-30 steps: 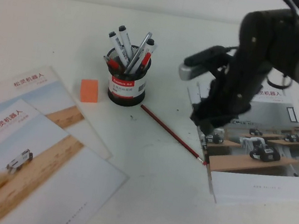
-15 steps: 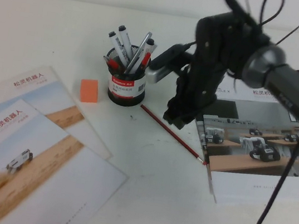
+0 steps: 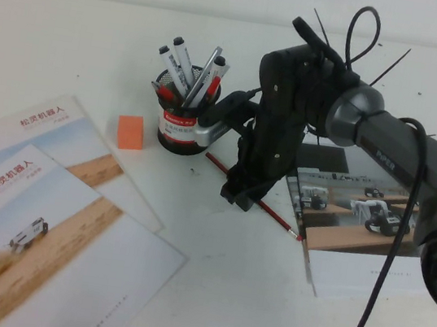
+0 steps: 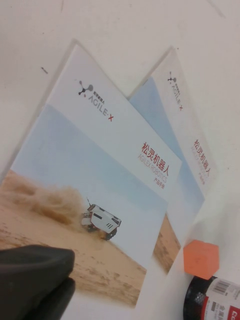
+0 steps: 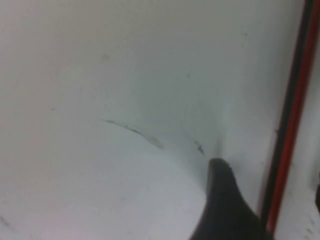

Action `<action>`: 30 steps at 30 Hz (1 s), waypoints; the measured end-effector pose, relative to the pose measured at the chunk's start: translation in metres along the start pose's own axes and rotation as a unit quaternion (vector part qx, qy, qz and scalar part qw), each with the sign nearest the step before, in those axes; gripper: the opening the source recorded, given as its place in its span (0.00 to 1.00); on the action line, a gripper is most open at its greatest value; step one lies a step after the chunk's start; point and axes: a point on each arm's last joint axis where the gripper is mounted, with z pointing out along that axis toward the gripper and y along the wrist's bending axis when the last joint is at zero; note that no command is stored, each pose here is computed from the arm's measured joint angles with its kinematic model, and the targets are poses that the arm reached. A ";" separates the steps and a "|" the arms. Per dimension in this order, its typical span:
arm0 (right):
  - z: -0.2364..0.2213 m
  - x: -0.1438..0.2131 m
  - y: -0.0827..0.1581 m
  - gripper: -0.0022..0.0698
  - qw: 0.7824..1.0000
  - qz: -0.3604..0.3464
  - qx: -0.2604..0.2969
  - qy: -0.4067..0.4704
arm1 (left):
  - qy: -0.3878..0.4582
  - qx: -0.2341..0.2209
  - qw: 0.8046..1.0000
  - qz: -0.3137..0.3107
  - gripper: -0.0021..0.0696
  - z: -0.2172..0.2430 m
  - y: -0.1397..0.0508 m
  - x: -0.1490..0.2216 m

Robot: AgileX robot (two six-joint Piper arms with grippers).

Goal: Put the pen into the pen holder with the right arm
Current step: Pick up the pen on the table

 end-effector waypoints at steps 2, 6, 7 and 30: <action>0.004 0.000 0.001 0.51 1.000 0.001 -0.004 0.003 | 0.000 0.000 1.000 0.000 0.03 0.000 0.000 0.000; 0.004 0.000 0.000 0.51 1.000 0.003 -0.015 -0.001 | 0.000 0.000 1.000 0.000 0.03 0.000 0.000 0.000; 0.004 0.001 -0.001 0.51 1.000 0.002 -0.015 -0.001 | 0.000 0.000 1.000 0.000 0.03 0.000 0.000 0.000; -0.061 0.035 0.020 0.05 0.990 0.088 -0.079 -0.081 | 0.000 0.000 1.000 0.000 0.03 0.000 0.000 0.000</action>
